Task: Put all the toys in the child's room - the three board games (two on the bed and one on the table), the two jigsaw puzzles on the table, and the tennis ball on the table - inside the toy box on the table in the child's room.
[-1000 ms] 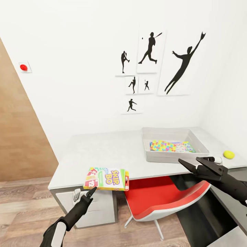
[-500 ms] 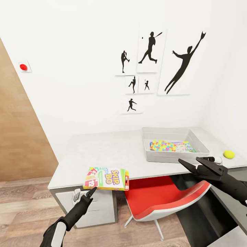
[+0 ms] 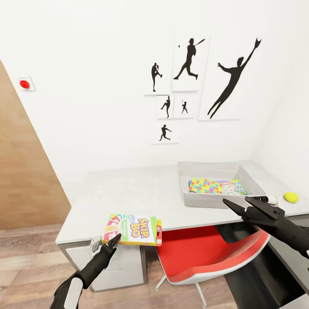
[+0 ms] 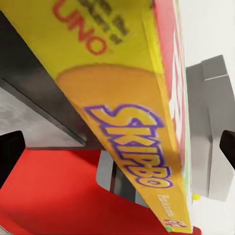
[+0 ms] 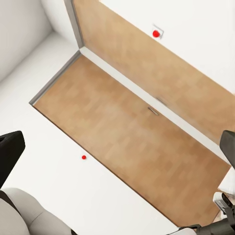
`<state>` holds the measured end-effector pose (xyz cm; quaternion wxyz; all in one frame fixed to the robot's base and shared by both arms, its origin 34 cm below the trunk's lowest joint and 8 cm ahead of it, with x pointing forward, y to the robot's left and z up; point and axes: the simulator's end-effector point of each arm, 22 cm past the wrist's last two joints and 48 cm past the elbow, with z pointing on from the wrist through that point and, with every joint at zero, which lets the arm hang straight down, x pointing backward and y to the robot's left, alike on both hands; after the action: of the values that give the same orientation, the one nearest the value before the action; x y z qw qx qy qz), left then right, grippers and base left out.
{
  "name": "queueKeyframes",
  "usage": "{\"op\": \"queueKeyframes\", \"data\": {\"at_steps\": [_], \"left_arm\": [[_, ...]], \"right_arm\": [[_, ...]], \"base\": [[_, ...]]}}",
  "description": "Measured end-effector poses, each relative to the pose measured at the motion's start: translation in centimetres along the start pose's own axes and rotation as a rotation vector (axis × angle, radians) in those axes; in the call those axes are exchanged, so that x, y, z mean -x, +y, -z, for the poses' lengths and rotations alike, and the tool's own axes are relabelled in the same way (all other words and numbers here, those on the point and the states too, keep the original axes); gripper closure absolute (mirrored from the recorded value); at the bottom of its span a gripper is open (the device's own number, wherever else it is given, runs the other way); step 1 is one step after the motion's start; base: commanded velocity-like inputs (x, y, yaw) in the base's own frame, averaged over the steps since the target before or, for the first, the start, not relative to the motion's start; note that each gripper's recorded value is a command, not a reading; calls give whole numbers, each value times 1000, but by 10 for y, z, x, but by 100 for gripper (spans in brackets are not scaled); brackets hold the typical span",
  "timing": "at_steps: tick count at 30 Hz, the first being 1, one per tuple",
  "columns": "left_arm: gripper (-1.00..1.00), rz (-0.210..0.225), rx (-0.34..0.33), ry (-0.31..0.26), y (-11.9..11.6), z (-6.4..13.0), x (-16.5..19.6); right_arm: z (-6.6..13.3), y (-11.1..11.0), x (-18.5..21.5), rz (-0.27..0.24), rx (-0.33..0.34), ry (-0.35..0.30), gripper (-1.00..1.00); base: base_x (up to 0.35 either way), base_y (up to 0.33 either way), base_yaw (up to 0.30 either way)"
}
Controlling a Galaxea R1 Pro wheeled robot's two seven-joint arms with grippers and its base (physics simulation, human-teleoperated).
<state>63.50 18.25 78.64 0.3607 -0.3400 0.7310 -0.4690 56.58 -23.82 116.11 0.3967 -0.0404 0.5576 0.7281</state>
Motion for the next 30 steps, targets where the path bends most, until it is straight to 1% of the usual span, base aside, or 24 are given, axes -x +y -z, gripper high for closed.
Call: {"op": "queueKeyframes", "data": {"at_steps": [8, 29, 30], "left_arm": [[-100, 0, 0, 0, 0, 0, 0], [-100, -4, -1, 0, 0, 0, 0], [100, -5, -1, -1, 0, 0, 0]], "right_arm": [[0, 0, 0, 0, -1, 0, -100], [0, 0, 0, 0, 0, -1, -100], [0, 0, 0, 0, 0, 0, -100]], "base": [[40, 0, 0], [3, 0, 0], [0, 0, 0]]}}
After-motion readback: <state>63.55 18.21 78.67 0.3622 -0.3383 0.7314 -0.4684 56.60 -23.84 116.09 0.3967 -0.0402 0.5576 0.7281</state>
